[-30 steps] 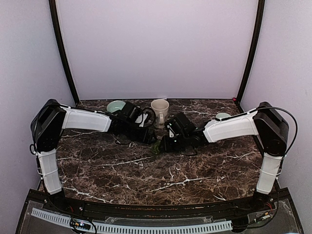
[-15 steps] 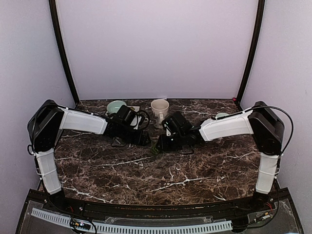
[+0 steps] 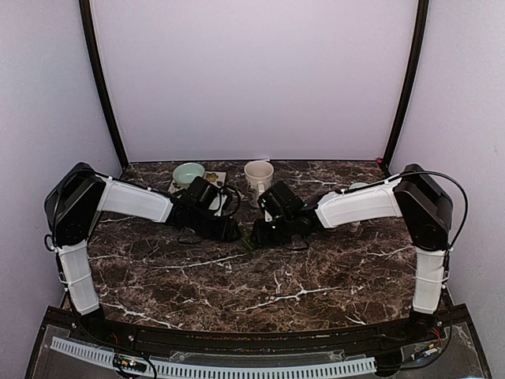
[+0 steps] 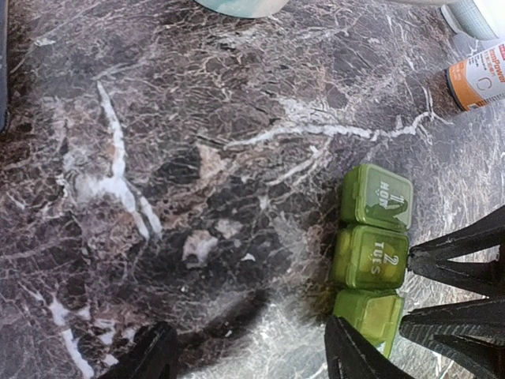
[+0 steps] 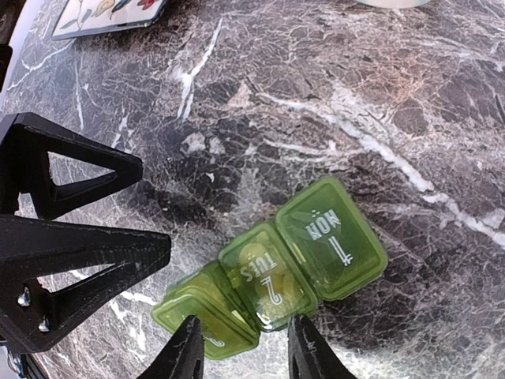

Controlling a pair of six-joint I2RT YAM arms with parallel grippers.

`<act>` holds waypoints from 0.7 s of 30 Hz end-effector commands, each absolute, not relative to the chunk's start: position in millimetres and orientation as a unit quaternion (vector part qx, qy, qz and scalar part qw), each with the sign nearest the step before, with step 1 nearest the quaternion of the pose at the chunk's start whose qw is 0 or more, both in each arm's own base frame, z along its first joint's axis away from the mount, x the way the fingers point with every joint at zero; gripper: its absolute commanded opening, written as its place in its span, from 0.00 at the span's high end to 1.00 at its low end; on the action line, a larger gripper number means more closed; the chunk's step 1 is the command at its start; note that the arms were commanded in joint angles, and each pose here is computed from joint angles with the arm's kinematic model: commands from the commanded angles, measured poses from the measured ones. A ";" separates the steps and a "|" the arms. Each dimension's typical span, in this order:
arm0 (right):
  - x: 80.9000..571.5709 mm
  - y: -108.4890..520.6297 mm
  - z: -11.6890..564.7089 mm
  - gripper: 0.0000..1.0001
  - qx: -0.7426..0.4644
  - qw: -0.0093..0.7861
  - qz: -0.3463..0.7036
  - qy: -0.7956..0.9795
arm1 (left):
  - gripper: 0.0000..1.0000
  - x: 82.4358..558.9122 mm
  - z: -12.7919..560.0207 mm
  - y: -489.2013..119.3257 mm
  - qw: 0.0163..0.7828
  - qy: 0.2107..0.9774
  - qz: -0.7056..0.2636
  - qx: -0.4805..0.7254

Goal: Sort the pills into containers
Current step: Close the lid of the pill container.

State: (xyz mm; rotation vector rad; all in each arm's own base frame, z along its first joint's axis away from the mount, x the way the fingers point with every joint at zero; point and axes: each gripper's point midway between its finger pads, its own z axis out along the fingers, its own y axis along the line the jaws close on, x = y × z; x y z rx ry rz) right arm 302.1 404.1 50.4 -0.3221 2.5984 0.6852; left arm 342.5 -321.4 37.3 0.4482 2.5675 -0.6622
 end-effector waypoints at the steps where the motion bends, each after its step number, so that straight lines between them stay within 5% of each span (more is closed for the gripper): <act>1: 299.1 408.6 48.5 0.62 -0.121 0.214 0.239 0.939 | 0.36 337.5 47.7 -326.2 0.224 0.923 -0.268 0.163; 21: 296.3 406.9 49.9 0.62 -0.108 0.210 0.233 0.943 | 0.42 321.9 35.7 -337.1 0.193 0.921 -0.287 0.178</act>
